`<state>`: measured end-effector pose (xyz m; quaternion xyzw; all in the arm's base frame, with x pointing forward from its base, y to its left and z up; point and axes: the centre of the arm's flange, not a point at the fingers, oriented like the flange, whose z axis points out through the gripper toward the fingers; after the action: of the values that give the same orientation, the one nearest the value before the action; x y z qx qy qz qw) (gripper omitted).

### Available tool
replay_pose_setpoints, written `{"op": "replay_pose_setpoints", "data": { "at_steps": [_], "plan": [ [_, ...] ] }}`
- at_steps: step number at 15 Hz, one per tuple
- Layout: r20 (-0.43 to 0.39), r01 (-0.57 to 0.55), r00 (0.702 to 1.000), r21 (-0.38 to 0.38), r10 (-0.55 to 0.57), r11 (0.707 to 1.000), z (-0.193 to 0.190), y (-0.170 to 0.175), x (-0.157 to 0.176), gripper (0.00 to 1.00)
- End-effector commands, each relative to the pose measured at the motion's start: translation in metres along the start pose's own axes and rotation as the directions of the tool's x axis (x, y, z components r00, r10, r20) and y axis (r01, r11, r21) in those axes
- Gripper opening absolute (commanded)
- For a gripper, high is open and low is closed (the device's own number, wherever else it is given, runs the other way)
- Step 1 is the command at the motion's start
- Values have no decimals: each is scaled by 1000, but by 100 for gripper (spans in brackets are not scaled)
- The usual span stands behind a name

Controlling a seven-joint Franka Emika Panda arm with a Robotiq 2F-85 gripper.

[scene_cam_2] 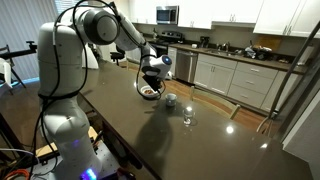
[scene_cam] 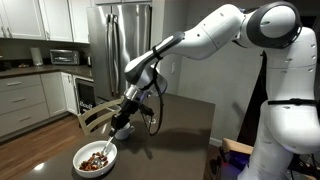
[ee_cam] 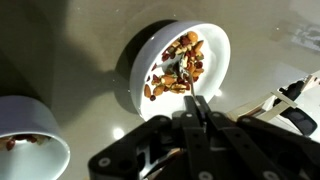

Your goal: Use the spoon to move some contents of the bowl to the mug and the glass cup

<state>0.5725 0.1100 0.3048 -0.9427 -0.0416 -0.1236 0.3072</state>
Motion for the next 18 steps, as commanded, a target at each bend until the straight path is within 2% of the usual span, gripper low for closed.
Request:
{"op": "replay_pose_setpoints", "data": {
  "at_steps": [1, 8, 18],
  "plan": [
    [-5, -7, 1000, 89, 7, 996, 6, 8, 1, 3],
    [-14, -23, 1000, 148, 25, 989, -2, 10, 5, 3],
    [-60, -9, 998, 152, 18, 988, -32, 9, 25, 3]
  ]
}}
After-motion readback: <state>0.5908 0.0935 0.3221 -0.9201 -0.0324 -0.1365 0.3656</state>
